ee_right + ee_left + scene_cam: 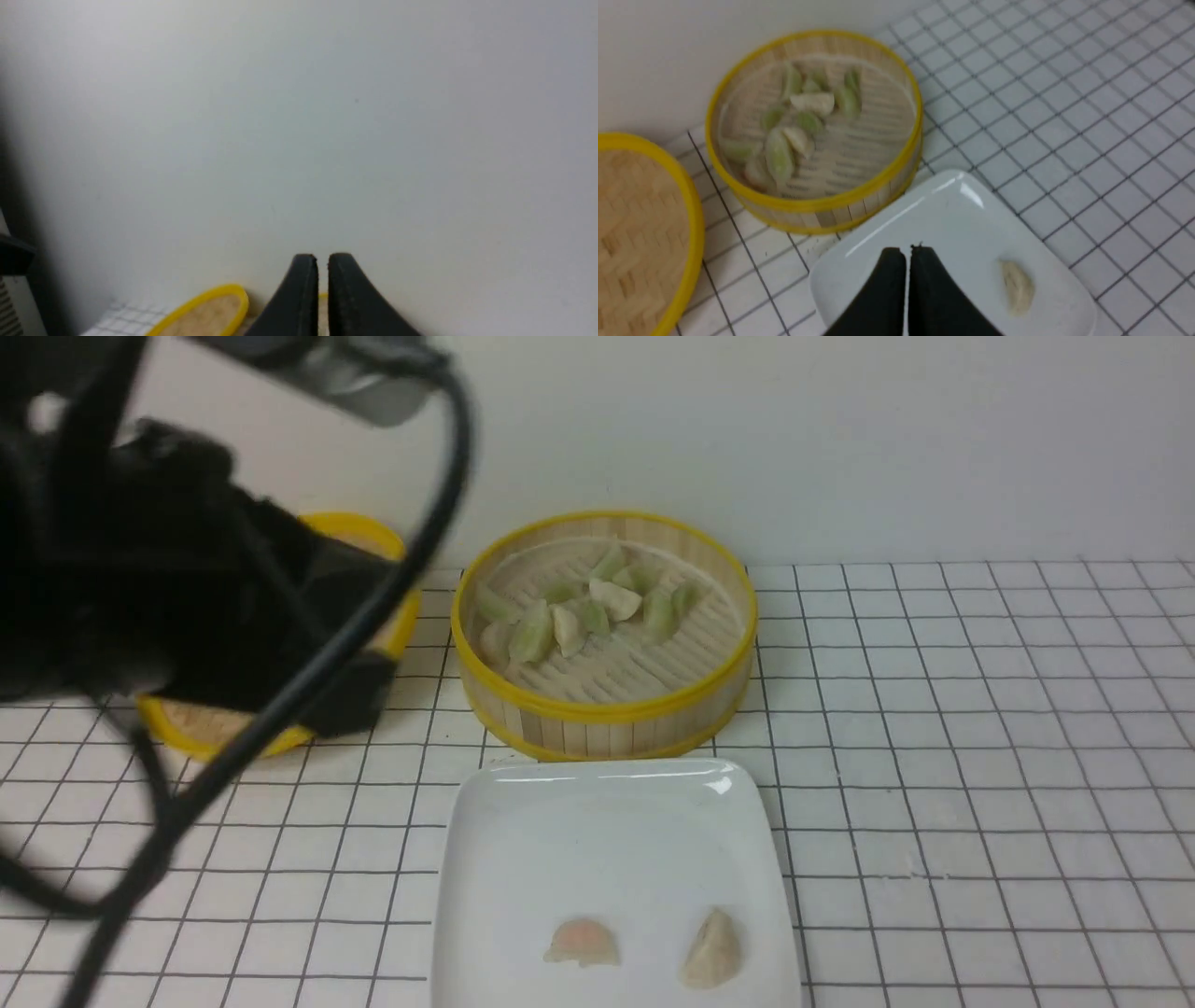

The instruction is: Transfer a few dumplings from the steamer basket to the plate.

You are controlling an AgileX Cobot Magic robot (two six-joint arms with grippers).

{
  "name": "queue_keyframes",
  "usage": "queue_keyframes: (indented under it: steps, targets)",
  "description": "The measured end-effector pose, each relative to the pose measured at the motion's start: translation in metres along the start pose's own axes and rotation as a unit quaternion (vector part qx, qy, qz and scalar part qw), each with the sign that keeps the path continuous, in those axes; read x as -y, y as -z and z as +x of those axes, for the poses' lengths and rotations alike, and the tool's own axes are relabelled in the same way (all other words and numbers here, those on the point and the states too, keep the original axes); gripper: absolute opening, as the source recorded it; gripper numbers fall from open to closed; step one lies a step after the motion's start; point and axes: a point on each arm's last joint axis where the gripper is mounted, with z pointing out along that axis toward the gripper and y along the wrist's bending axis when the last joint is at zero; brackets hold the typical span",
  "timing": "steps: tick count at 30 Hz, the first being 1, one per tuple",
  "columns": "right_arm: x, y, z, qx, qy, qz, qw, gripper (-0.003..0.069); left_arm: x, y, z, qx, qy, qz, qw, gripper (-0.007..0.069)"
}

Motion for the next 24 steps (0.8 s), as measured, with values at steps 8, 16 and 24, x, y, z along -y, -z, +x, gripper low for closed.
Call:
queue_keyframes:
  steps: [8,16,24]
  targets:
    - [-0.001,0.008,0.001,0.04,-0.029,-0.021,0.999,0.0005,-0.004,0.05,0.072,0.172,0.035,0.023,0.984,-0.0006]
    - [-0.002,0.009,0.0,0.048,-0.031,-0.025,0.998,0.0003,-0.006,0.07,0.103,0.241,0.124,0.053,0.961,-0.0006]
    - [-0.002,0.009,0.0,0.048,-0.031,-0.025,0.998,0.0003,-0.006,0.068,0.106,0.231,0.129,0.052,0.963,-0.0006]
